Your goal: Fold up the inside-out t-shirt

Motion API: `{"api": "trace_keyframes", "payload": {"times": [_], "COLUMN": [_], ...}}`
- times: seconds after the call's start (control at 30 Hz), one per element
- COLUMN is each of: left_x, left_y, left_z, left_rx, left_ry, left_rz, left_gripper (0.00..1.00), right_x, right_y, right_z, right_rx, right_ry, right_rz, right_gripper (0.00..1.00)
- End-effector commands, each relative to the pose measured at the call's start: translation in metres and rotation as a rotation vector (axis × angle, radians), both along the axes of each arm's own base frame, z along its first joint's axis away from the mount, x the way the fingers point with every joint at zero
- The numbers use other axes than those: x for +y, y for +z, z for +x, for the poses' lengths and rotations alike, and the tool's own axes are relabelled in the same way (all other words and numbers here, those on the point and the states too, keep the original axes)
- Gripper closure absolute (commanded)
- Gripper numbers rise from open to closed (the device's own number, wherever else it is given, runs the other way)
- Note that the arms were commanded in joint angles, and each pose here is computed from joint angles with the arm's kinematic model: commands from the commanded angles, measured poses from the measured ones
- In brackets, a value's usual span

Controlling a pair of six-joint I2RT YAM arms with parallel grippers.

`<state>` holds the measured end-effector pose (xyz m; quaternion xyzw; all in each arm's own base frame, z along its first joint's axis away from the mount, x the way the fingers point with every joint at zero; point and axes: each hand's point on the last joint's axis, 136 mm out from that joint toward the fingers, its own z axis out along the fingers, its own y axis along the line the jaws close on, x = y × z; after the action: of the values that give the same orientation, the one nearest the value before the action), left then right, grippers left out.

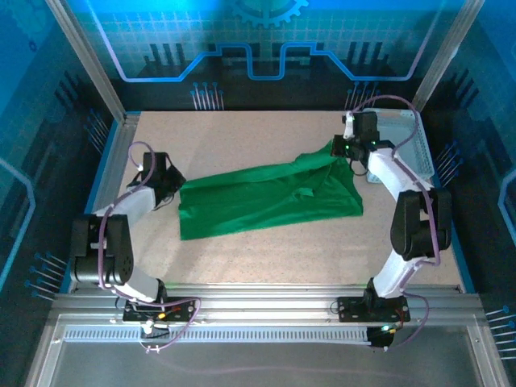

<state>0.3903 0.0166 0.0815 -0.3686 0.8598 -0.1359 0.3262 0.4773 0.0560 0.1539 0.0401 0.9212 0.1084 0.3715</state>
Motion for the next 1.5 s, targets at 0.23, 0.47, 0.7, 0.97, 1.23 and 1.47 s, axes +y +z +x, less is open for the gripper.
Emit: {"api": "trace_keyframes", "payload": {"times": [0.23,0.47,0.7,0.97,1.23,1.47], "left_x": [0.016,0.015,0.015,0.017,-0.004,-0.085], "left_y": [0.005,-0.024,-0.028,-0.020,0.071,0.046], "left_z": [-0.049,-0.077,-0.095,-0.109,-0.080,-0.035], "left_rx": [-0.041,0.045,0.083,0.114,-0.104,-0.006], "left_ry": [0.095,0.129,0.158,0.190,0.078,-0.181], "left_rz": [0.069,0.043,0.030,0.020,0.017,-0.036], "left_gripper": [1.00,1.00,0.97,0.57,0.50,0.51], "right_x": [-0.044,-0.043,-0.046,-0.053,-0.014,0.054], "right_y": [-0.011,-0.045,-0.074,-0.065,-0.002,-0.032], "right_z": [-0.050,-0.083,-0.112,-0.118,-0.099,-0.074], "right_rx": [-0.015,0.058,0.127,0.128,0.027,0.146], "right_ry": [-0.255,-0.296,-0.333,-0.361,-0.204,-0.055], "right_rz": [0.065,0.145,0.151,0.126,0.099,0.111], "right_gripper": [1.00,1.00,1.00,0.55,0.37,0.37]}}
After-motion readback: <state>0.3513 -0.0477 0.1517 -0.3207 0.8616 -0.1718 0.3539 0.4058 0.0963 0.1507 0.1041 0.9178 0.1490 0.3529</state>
